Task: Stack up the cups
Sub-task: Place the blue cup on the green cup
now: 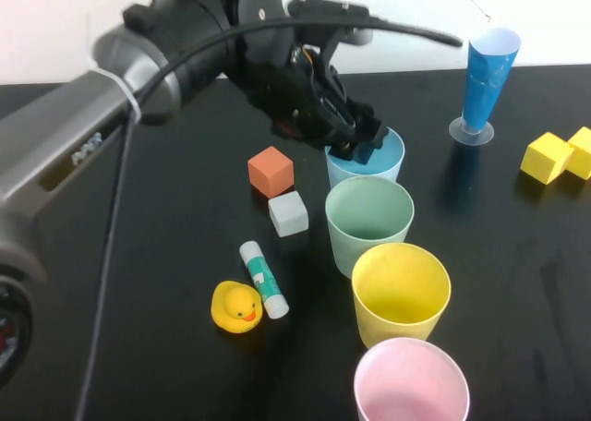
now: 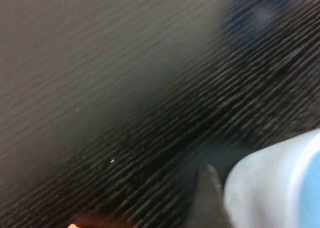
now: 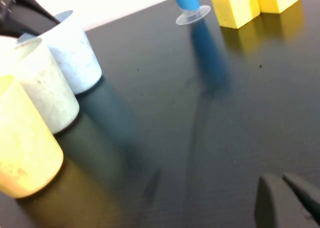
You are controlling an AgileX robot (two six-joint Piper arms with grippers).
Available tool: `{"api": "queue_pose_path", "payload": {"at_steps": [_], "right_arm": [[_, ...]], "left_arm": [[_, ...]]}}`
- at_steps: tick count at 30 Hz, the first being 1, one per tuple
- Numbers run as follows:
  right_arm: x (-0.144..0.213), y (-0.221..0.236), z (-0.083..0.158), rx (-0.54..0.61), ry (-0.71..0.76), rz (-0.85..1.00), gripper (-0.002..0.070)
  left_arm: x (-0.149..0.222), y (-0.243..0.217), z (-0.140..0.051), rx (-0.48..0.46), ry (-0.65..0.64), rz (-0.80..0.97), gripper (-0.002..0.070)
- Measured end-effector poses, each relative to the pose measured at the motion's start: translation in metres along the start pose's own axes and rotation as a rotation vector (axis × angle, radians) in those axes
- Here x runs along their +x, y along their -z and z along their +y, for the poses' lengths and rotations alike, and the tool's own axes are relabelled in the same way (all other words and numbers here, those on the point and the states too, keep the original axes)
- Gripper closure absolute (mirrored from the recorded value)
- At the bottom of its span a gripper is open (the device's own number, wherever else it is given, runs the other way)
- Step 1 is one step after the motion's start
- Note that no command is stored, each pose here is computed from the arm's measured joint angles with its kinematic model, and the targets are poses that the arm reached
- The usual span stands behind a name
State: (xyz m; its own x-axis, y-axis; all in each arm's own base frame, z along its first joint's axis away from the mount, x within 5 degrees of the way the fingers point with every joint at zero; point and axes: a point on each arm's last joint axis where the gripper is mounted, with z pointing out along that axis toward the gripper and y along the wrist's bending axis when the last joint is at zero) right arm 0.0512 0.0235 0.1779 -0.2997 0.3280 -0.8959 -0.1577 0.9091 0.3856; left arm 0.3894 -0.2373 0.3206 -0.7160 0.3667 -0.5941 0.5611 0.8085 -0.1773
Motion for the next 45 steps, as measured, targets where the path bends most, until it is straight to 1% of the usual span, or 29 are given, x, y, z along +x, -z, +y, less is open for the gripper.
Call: {"api": "queue_pose_path", "payload": {"at_steps": [1,2,5,6,8,11,13,15,19,21,23,29,31,38,45], "right_arm": [[0.0,0.0,0.0,0.0,0.0,0.0,0.0679],[0.0,0.0,0.0,0.0,0.0,0.0,0.0679],[0.0,0.0,0.0,-0.001,0.0,0.0,0.0679],[0.0,0.0,0.0,-0.001,0.001,0.0,0.0679],[0.0,0.0,0.0,-0.001,0.001,0.0,0.0679],[0.0,0.0,0.0,-0.003,-0.003,0.001,0.0679],[0.0,0.0,0.0,-0.005,-0.005,0.005,0.0679],[0.001,0.0,0.001,-0.007,-0.005,0.007,0.0679],[0.001,0.0,0.001,-0.008,-0.005,0.009,0.0679],[0.001,0.0,0.001,-0.009,-0.003,0.01,0.0679],[0.001,0.0,0.001,-0.009,0.0,0.01,0.0679],[0.001,0.0,0.001,-0.009,0.0,0.01,0.0679],[0.001,0.0,0.001,-0.009,0.0,0.01,0.0679],[0.001,0.0,0.001,-0.01,0.0,0.01,0.0679],[0.001,0.0,0.001,-0.01,0.0,0.01,0.0679]], "left_arm": [[0.001,-0.004,0.001,-0.002,0.0,0.008,0.0271],[0.002,-0.008,0.002,-0.005,0.0,0.017,0.0324],[0.004,-0.015,0.005,-0.021,-0.009,0.031,0.0533],[0.004,-0.015,0.006,-0.028,-0.013,0.032,0.0575],[0.0,-0.011,0.007,-0.055,-0.021,0.015,0.0617],[-0.005,-0.003,0.01,-0.106,-0.033,-0.002,0.0626],[-0.008,0.011,0.009,-0.127,-0.043,-0.022,0.0627],[-0.013,0.034,0.005,-0.138,-0.054,-0.058,0.0628],[-0.012,0.088,-0.01,-0.124,-0.073,-0.085,0.0629],[-0.005,0.109,-0.021,-0.11,-0.106,-0.048,0.0629],[0.001,0.116,-0.033,-0.095,-0.137,-0.008,0.0629],[0.007,0.107,-0.062,-0.045,-0.202,0.042,0.0635],[0.008,0.098,-0.066,-0.037,-0.212,0.061,0.0636],[0.008,0.07,-0.062,-0.055,-0.213,0.1,0.0636],[0.009,0.051,-0.059,-0.06,-0.209,0.136,0.0631]]}}
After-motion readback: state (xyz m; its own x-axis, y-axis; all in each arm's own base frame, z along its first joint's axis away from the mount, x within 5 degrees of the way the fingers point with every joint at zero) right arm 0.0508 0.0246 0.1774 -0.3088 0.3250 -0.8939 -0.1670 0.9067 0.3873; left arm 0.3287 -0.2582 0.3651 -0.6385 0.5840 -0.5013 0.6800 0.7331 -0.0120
